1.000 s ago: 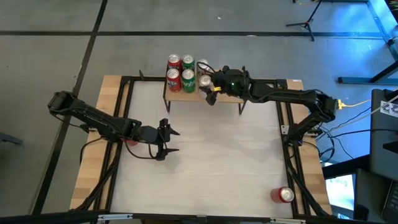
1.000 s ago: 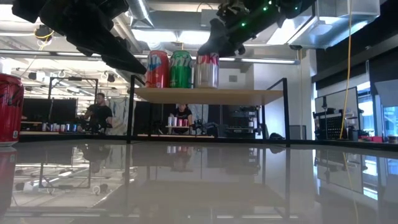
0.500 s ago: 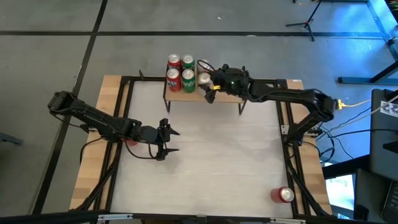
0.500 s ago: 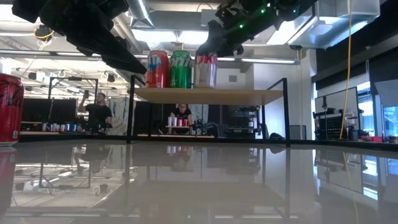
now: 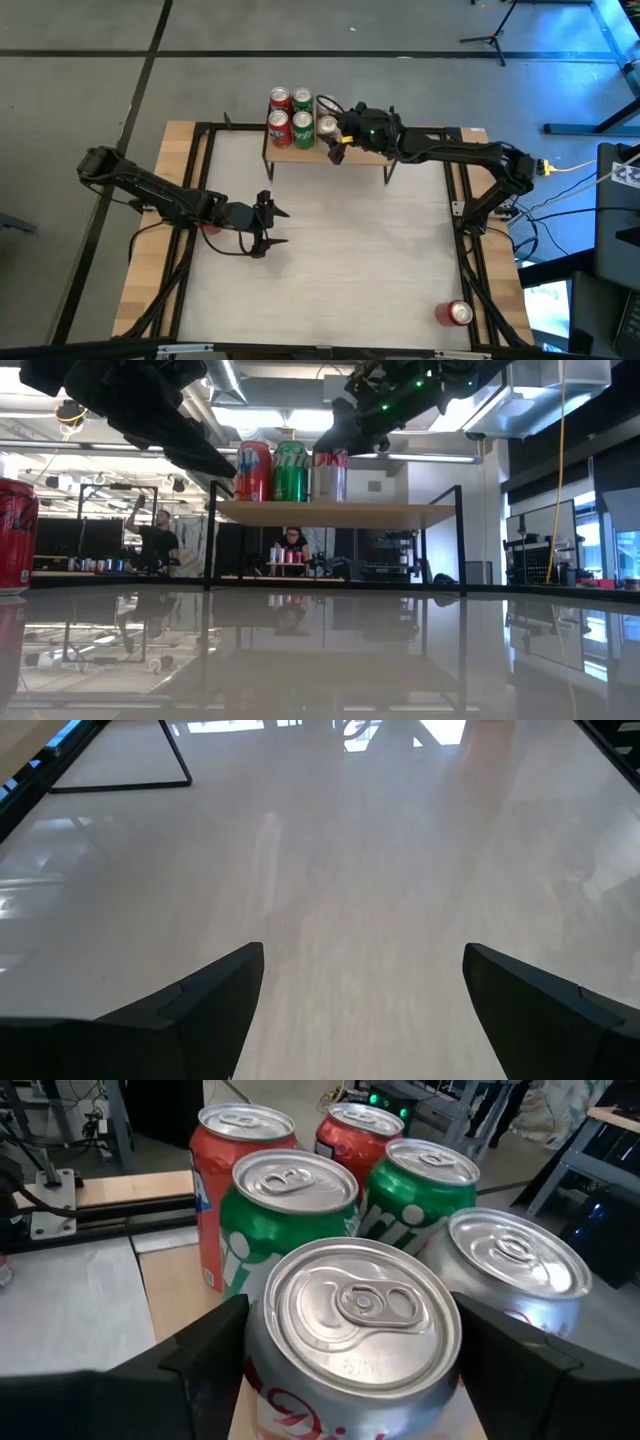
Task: Place canned beverage on shelf
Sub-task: Put the silver soda can aligned with the other silver soda can on the shelf
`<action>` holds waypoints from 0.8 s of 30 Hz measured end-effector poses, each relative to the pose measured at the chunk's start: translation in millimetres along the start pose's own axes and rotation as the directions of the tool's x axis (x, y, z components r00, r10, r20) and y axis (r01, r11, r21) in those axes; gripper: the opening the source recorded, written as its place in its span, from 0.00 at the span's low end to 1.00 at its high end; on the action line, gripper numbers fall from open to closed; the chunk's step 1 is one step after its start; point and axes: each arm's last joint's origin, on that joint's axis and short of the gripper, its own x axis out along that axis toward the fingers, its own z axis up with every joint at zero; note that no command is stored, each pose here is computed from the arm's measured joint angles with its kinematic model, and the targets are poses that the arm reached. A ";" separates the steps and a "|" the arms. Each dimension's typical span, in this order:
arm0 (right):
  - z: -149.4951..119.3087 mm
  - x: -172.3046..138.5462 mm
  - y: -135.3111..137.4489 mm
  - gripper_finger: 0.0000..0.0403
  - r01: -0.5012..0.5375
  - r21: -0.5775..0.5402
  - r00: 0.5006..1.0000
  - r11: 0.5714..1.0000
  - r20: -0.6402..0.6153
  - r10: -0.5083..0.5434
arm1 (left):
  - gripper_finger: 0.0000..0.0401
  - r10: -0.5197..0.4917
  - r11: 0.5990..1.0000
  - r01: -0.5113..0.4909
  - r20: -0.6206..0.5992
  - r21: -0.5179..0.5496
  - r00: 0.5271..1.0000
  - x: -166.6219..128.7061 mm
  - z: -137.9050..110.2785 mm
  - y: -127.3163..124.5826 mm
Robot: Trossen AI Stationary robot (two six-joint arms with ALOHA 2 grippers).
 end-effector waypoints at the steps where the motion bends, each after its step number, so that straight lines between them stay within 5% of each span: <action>1: 0.0 0.8 0.2 0.74 0.000 0.001 1.000 1.000 0.005 0.000 | 0.83 0.000 1.000 0.000 0.000 0.000 1.000 0.0 0.0 -0.1; 9: -2.5 4.4 0.8 0.75 0.008 0.004 1.000 1.000 0.002 -0.008 | 0.83 0.000 1.000 0.000 0.000 0.000 1.000 0.0 0.0 -0.1; 24: -3.9 6.2 0.6 0.93 0.034 -0.021 0.999 0.999 -0.004 -0.034 | 0.83 -0.005 1.000 0.005 -0.001 0.000 1.000 0.0 -0.1 -0.2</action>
